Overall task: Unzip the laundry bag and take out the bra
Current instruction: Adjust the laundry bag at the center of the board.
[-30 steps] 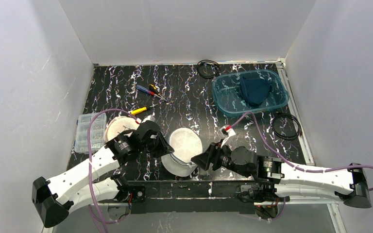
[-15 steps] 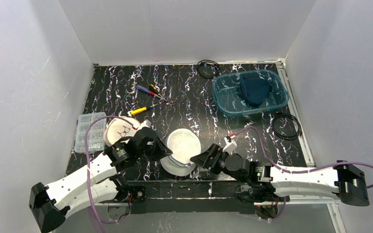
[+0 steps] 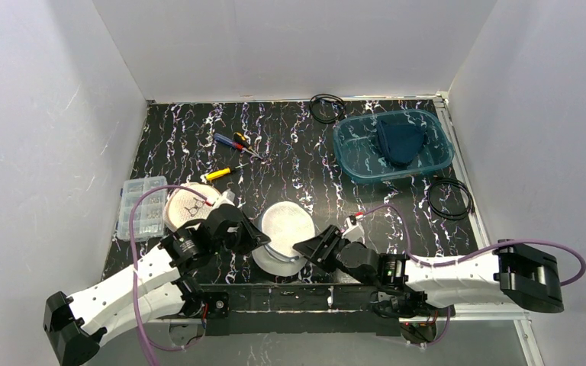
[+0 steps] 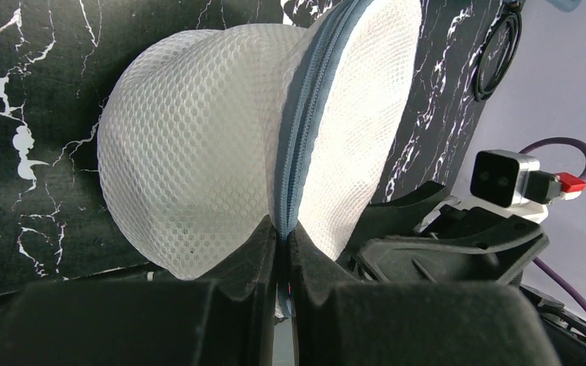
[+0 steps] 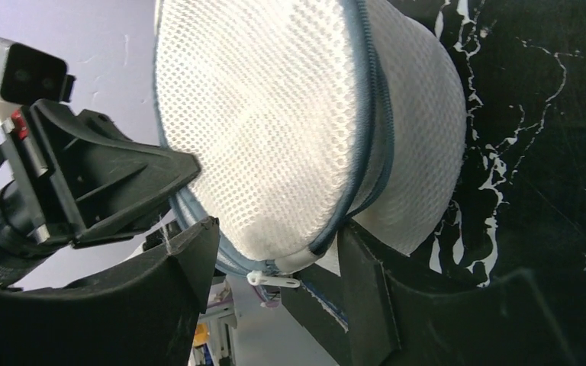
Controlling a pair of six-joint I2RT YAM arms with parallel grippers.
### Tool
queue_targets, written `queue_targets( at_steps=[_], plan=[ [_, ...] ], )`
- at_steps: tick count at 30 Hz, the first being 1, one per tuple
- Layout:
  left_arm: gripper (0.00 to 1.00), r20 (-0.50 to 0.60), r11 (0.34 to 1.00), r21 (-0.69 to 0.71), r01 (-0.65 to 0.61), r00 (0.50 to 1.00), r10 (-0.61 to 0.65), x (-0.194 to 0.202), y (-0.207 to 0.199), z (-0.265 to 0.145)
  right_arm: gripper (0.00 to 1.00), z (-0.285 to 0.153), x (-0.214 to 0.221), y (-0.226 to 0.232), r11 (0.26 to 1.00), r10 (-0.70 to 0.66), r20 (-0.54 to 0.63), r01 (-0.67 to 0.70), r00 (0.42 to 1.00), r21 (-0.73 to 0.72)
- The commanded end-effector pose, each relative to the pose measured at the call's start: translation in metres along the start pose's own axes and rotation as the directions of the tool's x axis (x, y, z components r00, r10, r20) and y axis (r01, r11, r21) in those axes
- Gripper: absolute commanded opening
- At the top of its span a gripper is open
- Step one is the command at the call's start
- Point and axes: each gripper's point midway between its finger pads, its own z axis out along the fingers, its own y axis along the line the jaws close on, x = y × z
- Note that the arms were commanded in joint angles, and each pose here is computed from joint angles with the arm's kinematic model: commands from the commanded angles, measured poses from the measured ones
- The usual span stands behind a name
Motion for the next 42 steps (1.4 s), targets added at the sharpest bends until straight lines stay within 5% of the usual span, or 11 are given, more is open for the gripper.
queue_targets(
  at_steps=[1,4,13,16,21,26,31,34,42],
  plan=[
    [0.02,0.030,1.000,-0.005,-0.006,1.000,0.006,-0.003,0.003,0.000,0.64,0.009,-0.001,0.024,0.998,0.050,0.024,-0.049,0.998,-0.051],
    [0.02,0.032,1.000,-0.004,-0.004,0.999,0.005,-0.002,0.004,0.000,0.58,0.014,0.004,0.019,0.998,0.050,0.015,-0.049,0.999,-0.043],
    [0.05,0.045,0.999,-0.025,-0.047,0.998,0.048,-0.004,0.011,-0.010,0.01,0.007,-0.008,0.047,0.978,-0.195,0.060,0.199,0.979,-0.068],
    [0.23,0.093,0.995,-0.055,-0.088,0.991,0.093,-0.016,0.018,-0.027,0.01,0.000,-0.013,0.065,0.926,-0.369,0.044,0.371,0.928,-0.067],
    [0.51,0.188,0.981,-0.086,-0.172,0.964,0.186,-0.040,0.022,-0.070,0.01,-0.003,-0.032,0.084,0.757,-0.654,-0.071,0.650,0.753,-0.073],
    [0.54,0.332,0.970,-0.128,-0.209,0.912,0.240,-0.074,0.024,-0.110,0.01,0.001,-0.041,0.114,0.548,-0.834,-0.192,0.815,0.517,-0.190],
    [0.57,0.497,0.959,-0.067,-0.276,0.824,0.272,-0.100,0.017,-0.131,0.01,0.014,-0.023,0.152,0.387,-0.920,-0.214,0.839,0.327,-0.383],
    [0.63,0.517,0.951,-0.018,-0.308,0.811,0.272,-0.099,0.012,-0.134,0.01,0.020,-0.028,0.153,0.383,-0.922,-0.212,0.840,0.323,-0.385],
    [0.71,0.357,0.920,-0.040,-0.390,0.854,0.378,-0.069,0.022,-0.108,0.01,0.012,-0.029,0.083,0.521,-0.852,-0.290,0.762,0.436,-0.385]
  ],
)
